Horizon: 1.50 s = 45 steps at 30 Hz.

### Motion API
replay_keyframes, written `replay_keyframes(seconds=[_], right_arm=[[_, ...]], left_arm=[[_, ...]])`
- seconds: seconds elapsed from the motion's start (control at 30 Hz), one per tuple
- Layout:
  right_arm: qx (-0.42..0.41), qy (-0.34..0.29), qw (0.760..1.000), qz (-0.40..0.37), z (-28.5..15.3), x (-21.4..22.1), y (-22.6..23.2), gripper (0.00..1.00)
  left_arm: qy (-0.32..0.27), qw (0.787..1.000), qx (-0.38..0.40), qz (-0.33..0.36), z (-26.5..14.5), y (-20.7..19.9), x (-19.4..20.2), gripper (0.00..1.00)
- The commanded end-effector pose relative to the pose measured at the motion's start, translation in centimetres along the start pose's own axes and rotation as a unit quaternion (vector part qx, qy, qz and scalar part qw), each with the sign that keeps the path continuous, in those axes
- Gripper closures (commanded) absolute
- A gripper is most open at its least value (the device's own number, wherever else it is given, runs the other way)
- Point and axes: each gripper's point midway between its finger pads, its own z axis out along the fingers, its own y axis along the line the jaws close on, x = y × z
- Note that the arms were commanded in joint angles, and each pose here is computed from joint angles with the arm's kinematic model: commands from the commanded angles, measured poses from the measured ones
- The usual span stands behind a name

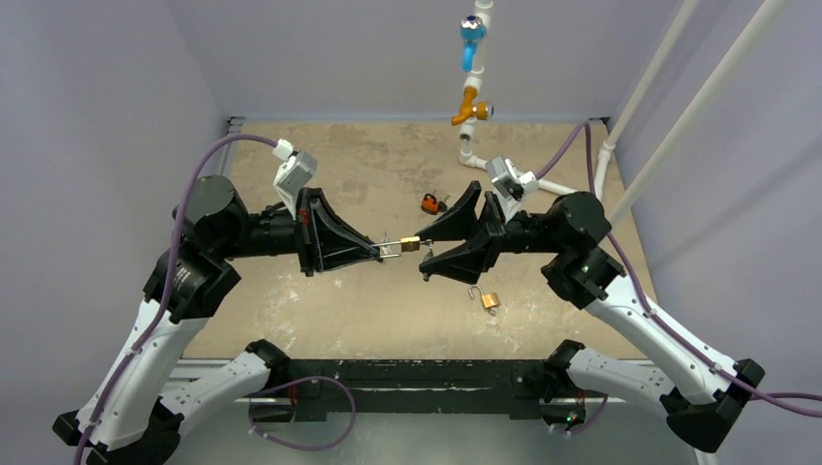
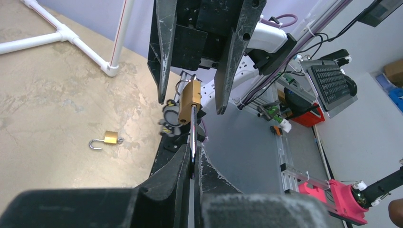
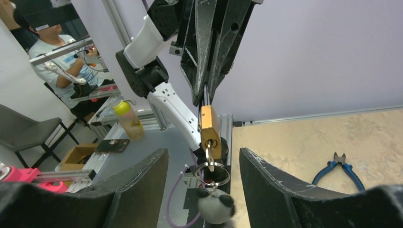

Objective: Lock with the key
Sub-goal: Lock the lock.

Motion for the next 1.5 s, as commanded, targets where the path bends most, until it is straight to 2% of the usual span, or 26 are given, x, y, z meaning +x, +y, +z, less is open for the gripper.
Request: replay_keyframes(seconds=[0.0,0.43,1.03,1.2,1.3,1.47], right_arm=[[-0.031,-0.025,0.999,-0.026,0.3,-2.6,1.6,0.45],[-0.038,-0.021,0.999,-0.016,1.1,-2.5,1.3,0.62],[-0.034,-0.016,0.999,-0.001,1.3,-2.3,1.0,0.71],[-0.03,-0.014,0.999,0.006,1.6,-2.2,0.8,0.82],[-0.022,-0.005,1.0,0.02,1.9,-2.0,0.4,1.0],[-0.022,0.004,0.999,0.032,1.8,-1.6,0.6,1.0]], left_arm=[[-0.015,1.0,0.02,0.018,0.2,-0.8,-0.9,1.0],[-0.009,1.0,0.007,0.015,0.3,0.1,-0.4,1.0],[-0.002,1.0,-0.006,0.009,0.5,0.9,0.0,1.0],[0.001,1.0,-0.015,0.008,0.5,1.3,0.3,1.0],[0.003,0.999,-0.03,0.013,0.3,1.8,0.5,1.0],[0.003,0.997,-0.065,0.033,-0.3,2.8,0.8,1.0]])
